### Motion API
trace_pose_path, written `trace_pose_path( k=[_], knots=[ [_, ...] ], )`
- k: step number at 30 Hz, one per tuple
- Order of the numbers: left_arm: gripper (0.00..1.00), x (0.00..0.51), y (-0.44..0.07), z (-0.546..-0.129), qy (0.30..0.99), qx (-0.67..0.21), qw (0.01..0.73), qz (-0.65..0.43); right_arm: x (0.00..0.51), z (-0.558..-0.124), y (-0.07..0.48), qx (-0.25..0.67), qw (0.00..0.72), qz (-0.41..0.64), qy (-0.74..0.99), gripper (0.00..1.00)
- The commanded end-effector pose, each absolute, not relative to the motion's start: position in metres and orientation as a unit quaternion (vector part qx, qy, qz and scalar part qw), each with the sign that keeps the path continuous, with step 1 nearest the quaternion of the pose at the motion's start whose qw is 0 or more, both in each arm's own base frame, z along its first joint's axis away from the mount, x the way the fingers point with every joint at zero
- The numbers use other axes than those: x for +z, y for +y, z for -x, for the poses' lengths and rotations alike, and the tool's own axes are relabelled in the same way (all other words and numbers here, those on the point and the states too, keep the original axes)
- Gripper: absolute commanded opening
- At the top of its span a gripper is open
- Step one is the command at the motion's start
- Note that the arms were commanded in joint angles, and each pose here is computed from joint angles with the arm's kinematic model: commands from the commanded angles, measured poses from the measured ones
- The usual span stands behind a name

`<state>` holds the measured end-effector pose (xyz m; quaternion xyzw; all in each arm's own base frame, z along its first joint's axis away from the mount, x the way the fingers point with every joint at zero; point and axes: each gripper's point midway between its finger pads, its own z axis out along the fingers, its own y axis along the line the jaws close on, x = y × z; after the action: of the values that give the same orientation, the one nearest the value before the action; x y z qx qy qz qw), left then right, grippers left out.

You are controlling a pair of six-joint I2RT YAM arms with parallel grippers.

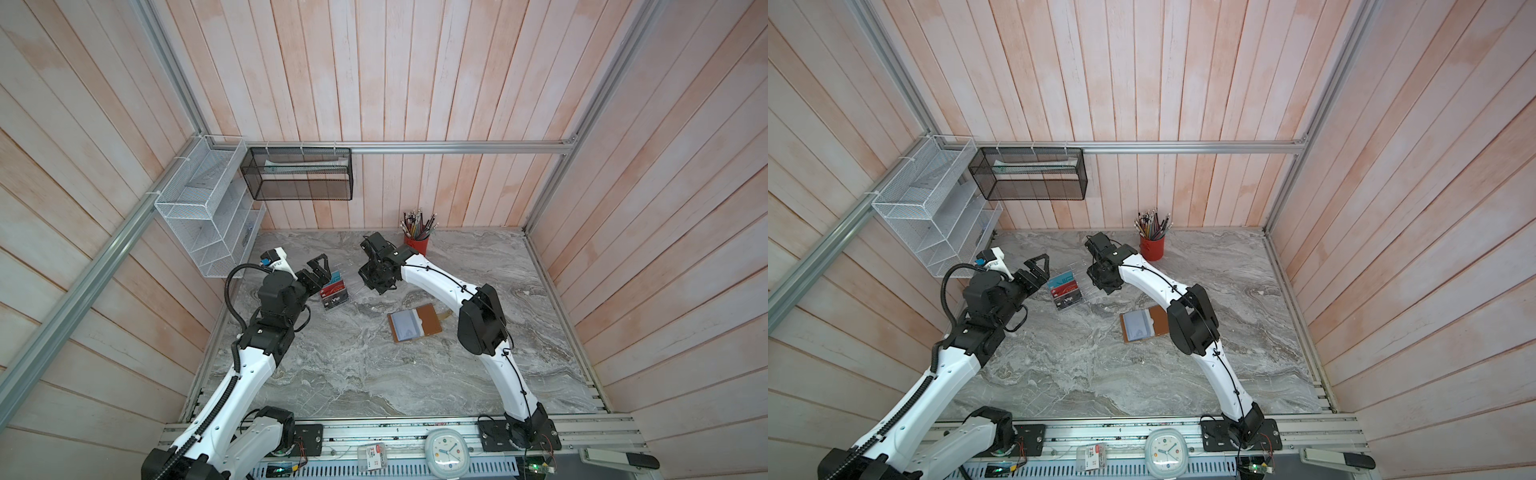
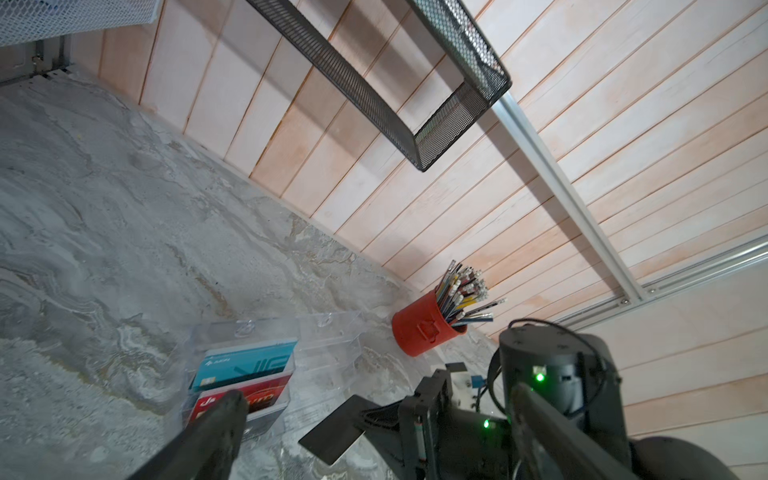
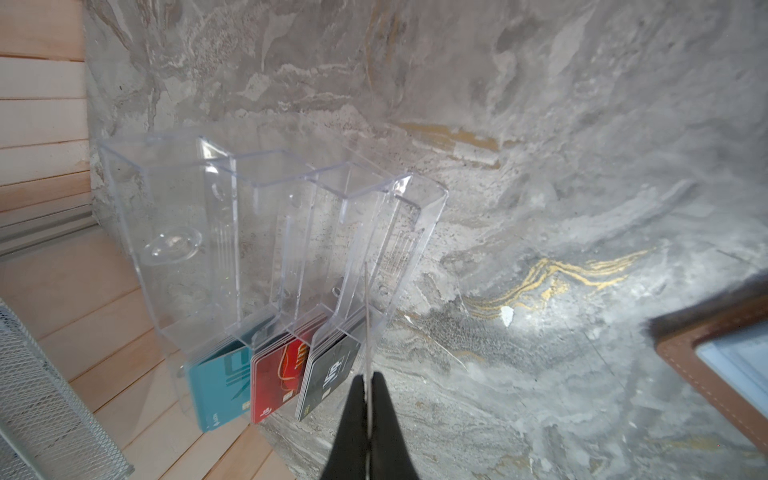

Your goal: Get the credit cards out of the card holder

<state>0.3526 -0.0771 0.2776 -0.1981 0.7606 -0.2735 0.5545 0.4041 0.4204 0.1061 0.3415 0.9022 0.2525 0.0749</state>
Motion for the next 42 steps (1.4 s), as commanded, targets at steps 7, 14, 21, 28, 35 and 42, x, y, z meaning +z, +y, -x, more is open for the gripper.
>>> trace_pose_path(
  k=[7, 14, 21, 28, 35, 42],
  knots=[
    [1.00, 0.238, -0.088, -0.324, 0.803, -0.249, 0.529, 0.116, 0.090, -0.406, 0.420, 0.231, 0.061, -0.363, 0.901, 0.00],
    [1.00, 0.216, -0.088, -0.315, 0.808, -0.253, 0.518, 0.125, 0.084, -0.407, 0.423, 0.226, 0.057, -0.376, 0.897, 0.00],
    [1.00, 0.219, -0.089, -0.315, 0.806, -0.255, 0.522, 0.118, 0.078, -0.410, 0.425, 0.225, 0.055, -0.383, 0.895, 0.00],
    [1.00, 0.215, -0.091, -0.315, 0.806, -0.258, 0.521, 0.115, 0.074, -0.408, 0.421, 0.213, 0.057, -0.397, 0.891, 0.00],
    [1.00, 0.215, -0.092, -0.315, 0.804, -0.262, 0.522, 0.115, 0.066, -0.403, 0.419, 0.198, 0.051, -0.416, 0.886, 0.00],
    [1.00, 0.210, -0.093, -0.314, 0.805, -0.265, 0.519, 0.114, 0.061, -0.404, 0.423, 0.204, 0.049, -0.420, 0.883, 0.00]
  ],
)
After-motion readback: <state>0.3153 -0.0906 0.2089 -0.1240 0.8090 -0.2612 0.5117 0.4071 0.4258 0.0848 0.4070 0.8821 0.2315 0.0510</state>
